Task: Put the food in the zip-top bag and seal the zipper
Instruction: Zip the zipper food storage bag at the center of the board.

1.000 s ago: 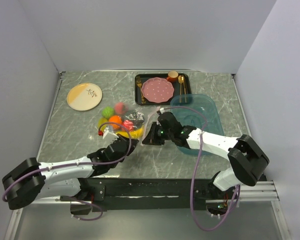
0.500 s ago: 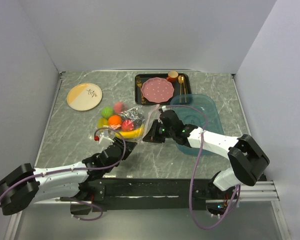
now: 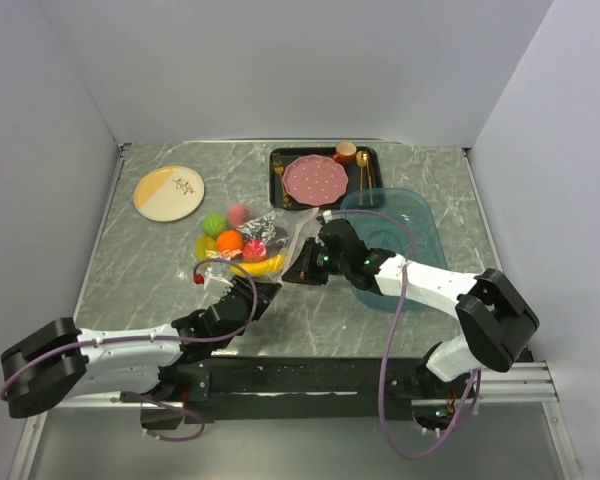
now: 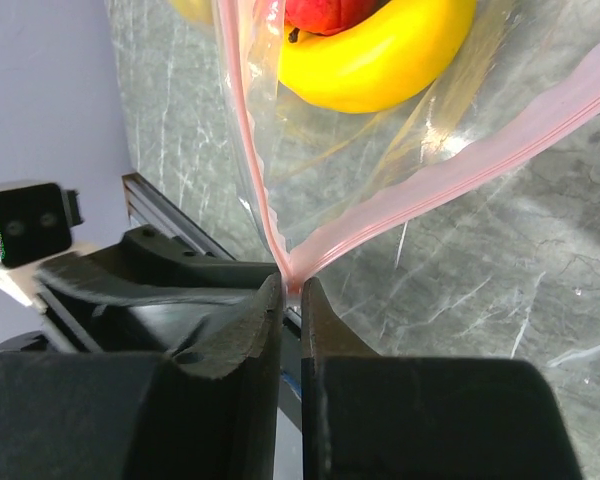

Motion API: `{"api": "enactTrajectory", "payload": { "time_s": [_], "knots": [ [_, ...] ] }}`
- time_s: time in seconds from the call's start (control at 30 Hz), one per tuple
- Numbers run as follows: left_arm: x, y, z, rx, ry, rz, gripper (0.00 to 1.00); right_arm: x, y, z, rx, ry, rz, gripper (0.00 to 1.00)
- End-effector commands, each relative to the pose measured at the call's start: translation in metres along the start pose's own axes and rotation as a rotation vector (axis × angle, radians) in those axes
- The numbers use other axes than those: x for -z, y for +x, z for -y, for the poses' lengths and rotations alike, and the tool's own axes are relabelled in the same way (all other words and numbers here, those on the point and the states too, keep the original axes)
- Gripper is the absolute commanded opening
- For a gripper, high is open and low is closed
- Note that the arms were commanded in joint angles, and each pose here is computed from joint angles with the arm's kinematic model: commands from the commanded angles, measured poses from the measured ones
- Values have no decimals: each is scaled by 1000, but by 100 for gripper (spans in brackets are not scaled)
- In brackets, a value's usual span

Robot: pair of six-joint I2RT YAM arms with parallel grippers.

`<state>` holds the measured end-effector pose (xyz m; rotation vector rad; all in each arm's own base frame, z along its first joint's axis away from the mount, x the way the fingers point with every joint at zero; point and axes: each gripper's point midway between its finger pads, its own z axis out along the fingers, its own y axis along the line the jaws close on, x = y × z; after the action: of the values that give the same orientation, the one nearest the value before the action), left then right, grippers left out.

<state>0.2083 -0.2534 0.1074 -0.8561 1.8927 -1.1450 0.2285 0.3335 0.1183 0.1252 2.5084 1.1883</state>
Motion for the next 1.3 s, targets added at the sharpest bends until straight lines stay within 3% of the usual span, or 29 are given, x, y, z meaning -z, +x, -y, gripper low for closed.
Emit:
{"api": "enactTrajectory", "payload": {
  "time_s": [0.0,0.97,1.07,1.17,1.27],
  "knots": [
    [8,-20,16,93,58,79,40,2,-17,-26,18,-72,45,2],
    [2,-26,16,111,73,130,41,5,-15,-32,26,-90,27,4],
    [-1,-21,16,104,68,116,41,6,-14,-33,29,-93,28,4],
    [-3,-21,16,125,79,112,34,8,-15,-37,34,-104,26,4],
    [-3,-25,15,128,78,125,36,9,-13,-36,31,-102,21,4]
  ]
}}
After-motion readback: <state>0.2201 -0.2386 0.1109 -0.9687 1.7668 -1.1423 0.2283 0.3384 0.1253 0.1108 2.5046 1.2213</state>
